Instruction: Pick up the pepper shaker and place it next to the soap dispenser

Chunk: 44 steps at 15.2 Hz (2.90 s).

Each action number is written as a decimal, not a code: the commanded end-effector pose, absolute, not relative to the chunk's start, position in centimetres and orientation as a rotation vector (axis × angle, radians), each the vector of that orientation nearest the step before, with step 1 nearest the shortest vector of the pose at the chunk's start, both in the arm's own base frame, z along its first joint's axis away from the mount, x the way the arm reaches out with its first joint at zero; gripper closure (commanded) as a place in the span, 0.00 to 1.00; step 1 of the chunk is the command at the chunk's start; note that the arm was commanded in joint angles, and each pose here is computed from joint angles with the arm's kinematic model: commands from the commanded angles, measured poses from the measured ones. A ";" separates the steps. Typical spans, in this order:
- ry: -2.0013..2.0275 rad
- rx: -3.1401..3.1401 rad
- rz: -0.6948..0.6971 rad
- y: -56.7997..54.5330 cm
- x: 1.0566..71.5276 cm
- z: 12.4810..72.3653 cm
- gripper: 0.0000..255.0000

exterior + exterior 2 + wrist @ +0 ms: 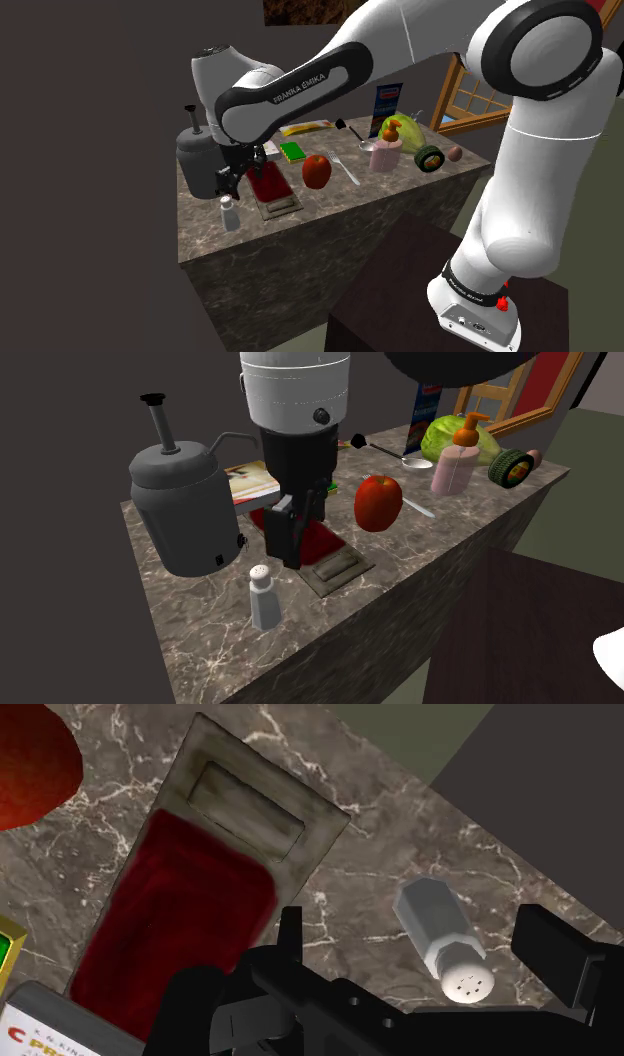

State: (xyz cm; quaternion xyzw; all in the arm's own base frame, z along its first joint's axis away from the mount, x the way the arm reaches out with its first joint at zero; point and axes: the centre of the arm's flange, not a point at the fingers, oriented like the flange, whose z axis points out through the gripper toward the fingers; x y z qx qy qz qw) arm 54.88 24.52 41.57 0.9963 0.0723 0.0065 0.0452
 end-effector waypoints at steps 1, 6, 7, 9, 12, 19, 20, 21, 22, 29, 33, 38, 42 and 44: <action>0.222 3.041 0.027 26.6 56.6 40.5 0.00; 0.227 3.036 0.039 30.0 59.4 38.3 0.00; 0.227 3.036 0.039 30.0 59.4 37.8 0.00; 0.227 3.036 0.039 29.9 59.5 36.8 0.00; 0.227 3.036 0.039 29.7 59.5 35.2 0.00; 0.227 3.036 0.039 29.7 59.5 34.9 0.00; 0.227 3.036 0.039 29.7 59.5 34.9 0.00; 0.227 3.036 0.039 29.7 59.5 34.9 1.00; 0.227 3.036 0.039 29.7 59.5 34.9 1.00; 0.227 3.036 0.039 29.7 59.5 34.9 1.00; 0.227 3.036 0.039 29.7 59.5 36.5 1.00; 0.227 3.036 0.039 29.7 59.5 39.1 1.00; 0.227 3.036 0.039 29.7 59.5 41.2 1.00; 0.227 3.036 0.039 29.7 59.5 42.3 1.00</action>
